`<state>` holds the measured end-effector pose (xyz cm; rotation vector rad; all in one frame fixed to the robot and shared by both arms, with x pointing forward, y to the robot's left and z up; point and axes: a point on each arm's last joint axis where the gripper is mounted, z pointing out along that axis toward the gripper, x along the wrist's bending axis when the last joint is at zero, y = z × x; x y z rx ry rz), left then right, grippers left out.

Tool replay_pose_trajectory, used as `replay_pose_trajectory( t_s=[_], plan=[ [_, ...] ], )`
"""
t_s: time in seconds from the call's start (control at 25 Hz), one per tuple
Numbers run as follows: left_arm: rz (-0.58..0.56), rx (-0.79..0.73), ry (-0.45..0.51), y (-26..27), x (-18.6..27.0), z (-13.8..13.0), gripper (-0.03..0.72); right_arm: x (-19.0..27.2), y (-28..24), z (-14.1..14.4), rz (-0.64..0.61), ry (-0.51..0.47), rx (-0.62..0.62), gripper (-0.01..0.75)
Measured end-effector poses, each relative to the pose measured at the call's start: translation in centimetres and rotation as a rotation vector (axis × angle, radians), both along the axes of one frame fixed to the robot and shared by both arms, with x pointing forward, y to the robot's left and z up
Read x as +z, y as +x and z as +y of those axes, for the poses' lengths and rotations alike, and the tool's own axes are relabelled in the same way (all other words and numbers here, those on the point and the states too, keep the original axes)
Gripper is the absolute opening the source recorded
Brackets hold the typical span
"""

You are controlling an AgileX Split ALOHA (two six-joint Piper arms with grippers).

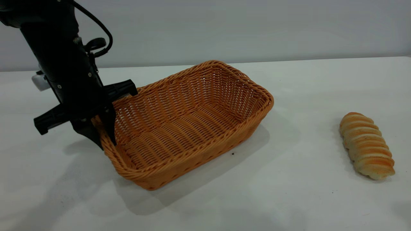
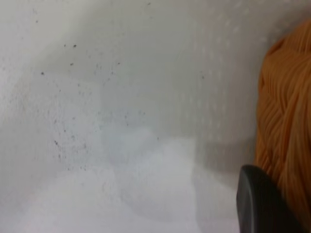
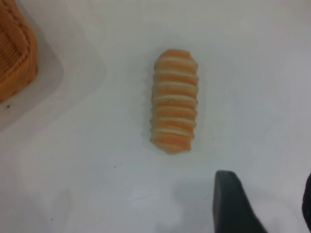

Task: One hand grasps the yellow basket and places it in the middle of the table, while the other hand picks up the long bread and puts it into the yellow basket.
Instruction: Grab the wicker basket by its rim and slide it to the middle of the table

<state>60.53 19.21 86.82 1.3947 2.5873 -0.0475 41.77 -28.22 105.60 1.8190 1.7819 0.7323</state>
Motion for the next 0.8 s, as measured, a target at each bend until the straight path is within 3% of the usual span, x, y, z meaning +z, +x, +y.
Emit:
replay_pose_trajectory(
  t_s=[0.4,0.68,0.8],
  plan=[
    [-0.038,-0.259,-0.022,0.7,1.3,-1.0,0.138,0.0,0.0,0.0,0.000,0.000,0.000,0.392],
    [-0.081,-0.576,0.005,-0.2,1.3,-3.7,0.136,0.0,0.0,0.0,0.000,0.000,0.000,0.392],
    [-0.090,-0.632,0.012,-0.3,1.3,-4.0,0.134,0.0,0.0,0.0,0.001,-0.001,0.001,0.392]
  ],
)
